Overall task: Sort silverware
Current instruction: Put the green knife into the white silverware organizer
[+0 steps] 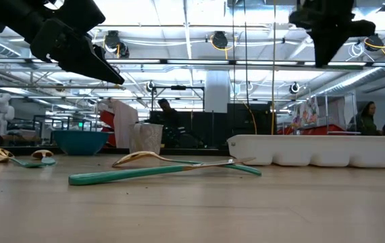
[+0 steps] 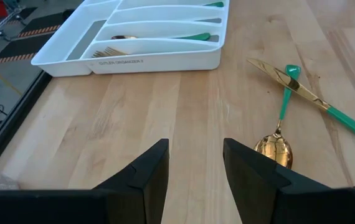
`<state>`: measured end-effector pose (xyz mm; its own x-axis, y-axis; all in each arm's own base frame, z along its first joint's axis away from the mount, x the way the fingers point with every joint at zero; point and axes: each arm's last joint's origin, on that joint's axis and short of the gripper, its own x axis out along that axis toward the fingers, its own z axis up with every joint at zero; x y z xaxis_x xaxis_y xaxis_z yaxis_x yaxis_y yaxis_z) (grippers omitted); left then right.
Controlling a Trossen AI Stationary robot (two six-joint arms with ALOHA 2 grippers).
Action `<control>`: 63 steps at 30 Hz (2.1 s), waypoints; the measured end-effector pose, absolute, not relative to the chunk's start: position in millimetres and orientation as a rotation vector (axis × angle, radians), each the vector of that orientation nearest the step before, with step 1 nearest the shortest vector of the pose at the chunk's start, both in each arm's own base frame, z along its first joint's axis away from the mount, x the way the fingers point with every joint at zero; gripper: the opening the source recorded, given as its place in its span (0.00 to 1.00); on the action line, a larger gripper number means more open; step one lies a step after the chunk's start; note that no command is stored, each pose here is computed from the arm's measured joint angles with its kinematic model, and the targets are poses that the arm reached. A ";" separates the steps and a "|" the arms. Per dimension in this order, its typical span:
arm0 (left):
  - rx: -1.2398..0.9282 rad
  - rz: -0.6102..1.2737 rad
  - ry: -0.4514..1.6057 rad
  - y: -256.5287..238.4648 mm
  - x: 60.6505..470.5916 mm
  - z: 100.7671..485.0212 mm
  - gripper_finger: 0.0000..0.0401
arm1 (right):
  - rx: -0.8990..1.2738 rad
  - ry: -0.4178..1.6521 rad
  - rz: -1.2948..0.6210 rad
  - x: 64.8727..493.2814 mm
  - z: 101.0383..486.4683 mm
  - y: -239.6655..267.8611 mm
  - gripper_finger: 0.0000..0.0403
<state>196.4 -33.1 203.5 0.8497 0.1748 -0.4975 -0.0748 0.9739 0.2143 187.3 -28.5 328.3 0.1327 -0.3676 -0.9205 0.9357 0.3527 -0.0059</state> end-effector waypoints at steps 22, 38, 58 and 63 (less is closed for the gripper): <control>0.191 0.132 0.541 -33.1 196.4 203.5 0.40 | 0.999 0.819 -1.045 158.7 204.4 -30.6 0.00; 0.191 0.131 0.541 -33.1 196.3 203.4 0.40 | 1.062 0.767 -1.137 148.4 184.4 -34.8 0.00; 0.191 0.112 0.555 -33.5 195.7 202.2 0.40 | 1.105 0.826 -1.145 157.7 174.1 -35.0 0.00; 0.192 0.111 0.555 -33.5 195.7 202.3 0.40 | 1.131 0.828 -1.152 157.8 173.3 -35.4 0.00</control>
<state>195.7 -33.5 202.3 0.8444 0.1565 -0.5123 -0.0531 0.9761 0.2107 157.8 -35.4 173.3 0.2410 -0.2629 -0.9342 0.9693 0.0169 0.2453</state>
